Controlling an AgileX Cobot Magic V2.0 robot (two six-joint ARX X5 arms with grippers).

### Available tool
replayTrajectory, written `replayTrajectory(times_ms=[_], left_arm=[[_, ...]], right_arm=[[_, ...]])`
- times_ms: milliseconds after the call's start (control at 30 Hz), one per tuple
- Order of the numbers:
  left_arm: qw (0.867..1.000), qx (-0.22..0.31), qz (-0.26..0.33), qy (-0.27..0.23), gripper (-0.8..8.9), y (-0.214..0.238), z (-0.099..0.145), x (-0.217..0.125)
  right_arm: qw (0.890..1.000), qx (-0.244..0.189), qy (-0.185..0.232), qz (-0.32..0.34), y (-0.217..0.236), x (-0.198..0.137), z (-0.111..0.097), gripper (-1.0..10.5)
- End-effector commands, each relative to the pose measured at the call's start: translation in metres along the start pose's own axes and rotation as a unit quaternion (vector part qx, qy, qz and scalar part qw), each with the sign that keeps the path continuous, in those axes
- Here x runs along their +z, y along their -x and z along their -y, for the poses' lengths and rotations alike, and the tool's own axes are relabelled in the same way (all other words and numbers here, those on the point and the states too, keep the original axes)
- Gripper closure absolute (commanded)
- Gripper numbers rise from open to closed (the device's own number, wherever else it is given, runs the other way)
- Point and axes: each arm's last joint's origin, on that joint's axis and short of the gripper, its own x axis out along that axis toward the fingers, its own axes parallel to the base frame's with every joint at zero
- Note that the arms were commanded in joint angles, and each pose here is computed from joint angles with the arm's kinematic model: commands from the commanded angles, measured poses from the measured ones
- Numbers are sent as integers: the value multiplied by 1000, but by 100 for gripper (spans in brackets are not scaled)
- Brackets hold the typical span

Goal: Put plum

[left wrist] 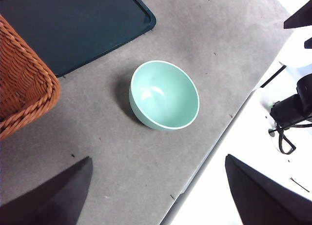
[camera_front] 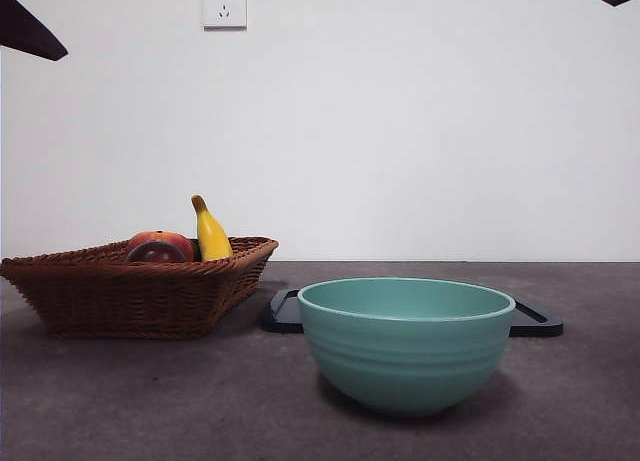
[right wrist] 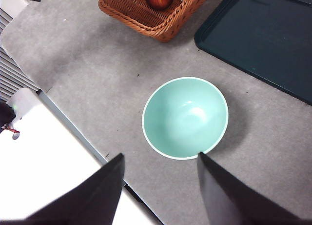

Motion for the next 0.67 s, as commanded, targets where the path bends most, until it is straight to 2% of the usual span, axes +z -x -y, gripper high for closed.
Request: replayTrajectory(times_ms=[33, 167, 233, 400, 433, 667], left_arm=[[1000, -4, 7, -13, 379, 3, 2, 5], [1000, -4, 6, -12, 397, 3, 2, 5], [1000, -4, 5, -11, 511, 3, 2, 5], [1000, -4, 5, -12, 786, 3, 2, 5], [1000, -4, 5, -12, 809, 3, 2, 5], [1000, -4, 6, -12, 807, 3, 2, 5]], right_arm=[[1000, 4, 11, 7, 2, 4, -2, 708], [1000, 4, 11, 6, 2, 4, -2, 709], [1000, 4, 11, 6, 2, 4, -2, 732], [1000, 4, 11, 6, 2, 4, -2, 931], [1000, 4, 11, 6, 2, 4, -2, 937], [1000, 3, 11, 7, 2, 4, -2, 937]])
